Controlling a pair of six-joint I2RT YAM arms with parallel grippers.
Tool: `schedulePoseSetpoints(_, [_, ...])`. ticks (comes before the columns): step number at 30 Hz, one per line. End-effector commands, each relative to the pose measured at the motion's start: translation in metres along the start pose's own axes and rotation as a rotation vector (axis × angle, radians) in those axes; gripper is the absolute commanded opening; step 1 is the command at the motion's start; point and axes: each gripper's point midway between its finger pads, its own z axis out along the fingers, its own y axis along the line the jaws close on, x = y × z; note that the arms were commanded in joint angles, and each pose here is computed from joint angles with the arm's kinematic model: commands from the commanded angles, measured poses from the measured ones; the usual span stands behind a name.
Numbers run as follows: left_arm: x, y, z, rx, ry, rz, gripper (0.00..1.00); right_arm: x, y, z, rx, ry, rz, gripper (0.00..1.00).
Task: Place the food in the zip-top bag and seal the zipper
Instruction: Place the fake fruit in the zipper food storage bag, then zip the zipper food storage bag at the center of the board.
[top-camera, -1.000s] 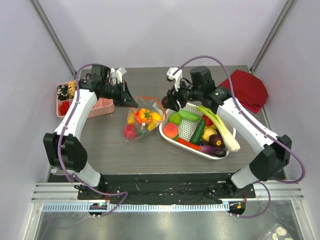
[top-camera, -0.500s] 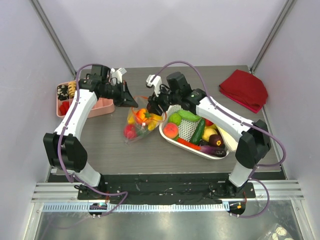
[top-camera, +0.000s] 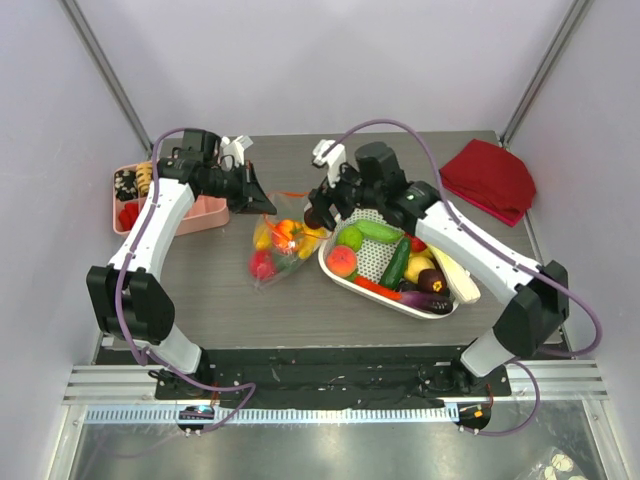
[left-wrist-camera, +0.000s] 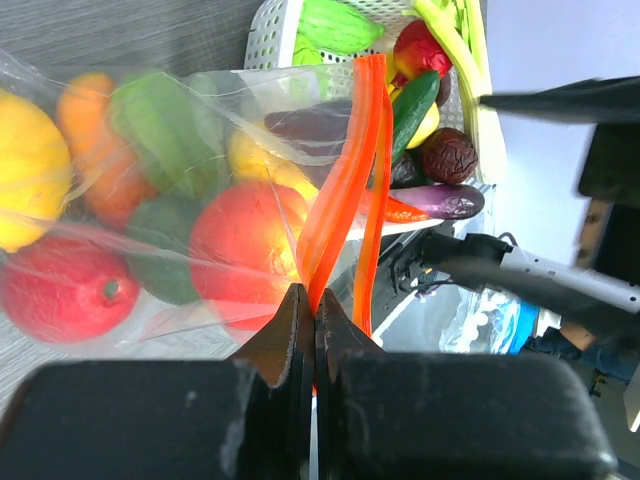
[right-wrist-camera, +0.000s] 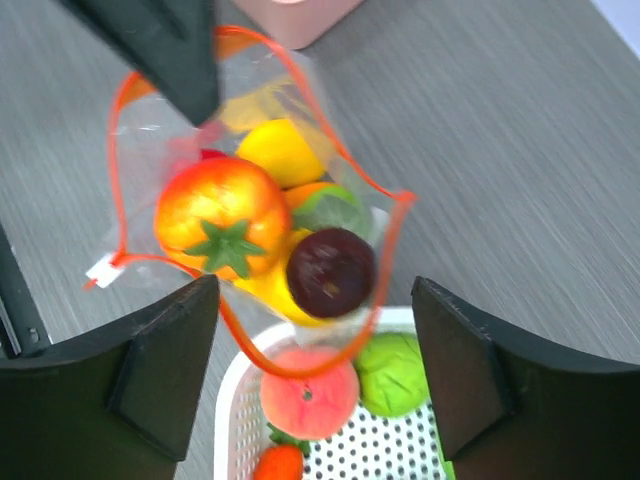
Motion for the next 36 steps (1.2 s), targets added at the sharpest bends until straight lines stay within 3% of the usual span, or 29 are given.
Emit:
schedulePoseSetpoints(1, [-0.003,-0.009,-0.007,0.04,-0.019,0.049,0.0,0.008,-0.033,-0.024,0.093,-0.011,0.119,0.79])
schedulePoseSetpoints(6, [-0.001,-0.01,-0.008,0.038,-0.017,0.056,0.0,0.036,-0.036,-0.022,0.035,0.057,0.252,0.69])
schedulePoseSetpoints(14, [0.001,-0.008,-0.008,0.031,-0.015,0.056,0.0,0.057,-0.005,-0.009,-0.115,0.104,0.382,0.62])
schedulePoseSetpoints(19, [0.002,-0.008,-0.009,0.028,-0.018,0.059,0.0,0.066,0.001,-0.002,-0.154,0.128,0.427,0.47])
schedulePoseSetpoints(29, [0.005,-0.005,-0.008,0.026,-0.005,0.06,0.0,0.081,0.009,0.012,-0.207,0.169,0.512,0.4])
schedulePoseSetpoints(31, [0.006,-0.004,-0.008,0.019,-0.004,0.063,0.0,0.078,0.009,0.014,-0.233,0.163,0.529,0.25])
schedulePoseSetpoints(33, [0.008,0.001,-0.008,-0.004,0.001,0.067,0.0,0.064,0.009,0.01,-0.269,0.118,0.584,0.01])
schedulePoseSetpoints(36, [0.001,0.002,-0.016,-0.054,-0.004,0.131,0.0,0.022,0.023,-0.003,-0.365,-0.011,0.637,0.01])
